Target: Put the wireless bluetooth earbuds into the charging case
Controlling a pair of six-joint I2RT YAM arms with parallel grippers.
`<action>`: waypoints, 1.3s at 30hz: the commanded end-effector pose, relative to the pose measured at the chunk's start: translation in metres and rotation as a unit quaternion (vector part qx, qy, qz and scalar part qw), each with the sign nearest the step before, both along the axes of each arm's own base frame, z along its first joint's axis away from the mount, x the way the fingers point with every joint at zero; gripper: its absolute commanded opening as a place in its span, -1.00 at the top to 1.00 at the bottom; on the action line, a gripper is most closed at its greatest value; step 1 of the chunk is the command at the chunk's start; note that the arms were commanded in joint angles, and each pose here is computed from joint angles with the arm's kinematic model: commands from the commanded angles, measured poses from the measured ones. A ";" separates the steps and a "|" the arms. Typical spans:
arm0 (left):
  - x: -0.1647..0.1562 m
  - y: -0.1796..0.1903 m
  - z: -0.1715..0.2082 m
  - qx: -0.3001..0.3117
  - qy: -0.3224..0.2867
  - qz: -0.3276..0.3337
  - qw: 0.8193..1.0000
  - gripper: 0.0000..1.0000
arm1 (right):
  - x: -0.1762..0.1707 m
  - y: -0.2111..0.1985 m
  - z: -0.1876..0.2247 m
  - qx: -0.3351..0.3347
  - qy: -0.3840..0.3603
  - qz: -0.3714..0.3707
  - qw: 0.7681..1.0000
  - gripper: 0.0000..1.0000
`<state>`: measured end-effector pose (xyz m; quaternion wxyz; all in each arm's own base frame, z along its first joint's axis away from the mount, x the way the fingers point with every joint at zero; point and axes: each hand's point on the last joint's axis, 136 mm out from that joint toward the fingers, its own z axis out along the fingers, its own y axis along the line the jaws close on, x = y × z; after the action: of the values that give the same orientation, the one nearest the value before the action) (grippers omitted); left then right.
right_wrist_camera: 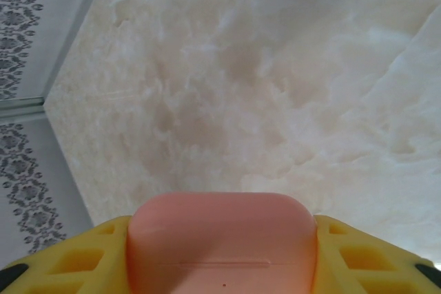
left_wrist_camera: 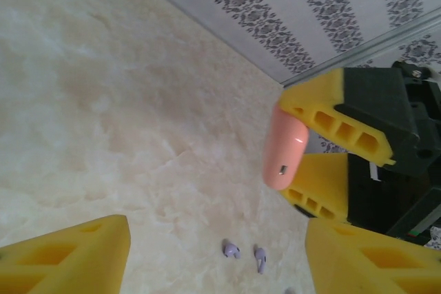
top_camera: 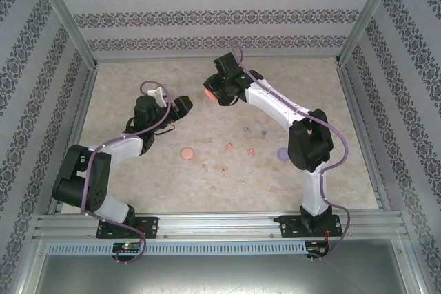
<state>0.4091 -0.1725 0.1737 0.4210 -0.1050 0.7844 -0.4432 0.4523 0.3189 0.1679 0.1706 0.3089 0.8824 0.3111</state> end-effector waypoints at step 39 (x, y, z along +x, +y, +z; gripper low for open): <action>0.040 -0.071 0.009 -0.014 -0.068 -0.047 0.997 0.25 | -0.013 0.017 -0.001 0.048 0.007 -0.017 0.999 0.24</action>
<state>0.4420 -0.2324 0.1600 0.4266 -0.0596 0.7735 -0.4649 0.4473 0.3308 0.1505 0.1567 0.3405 0.8668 0.3289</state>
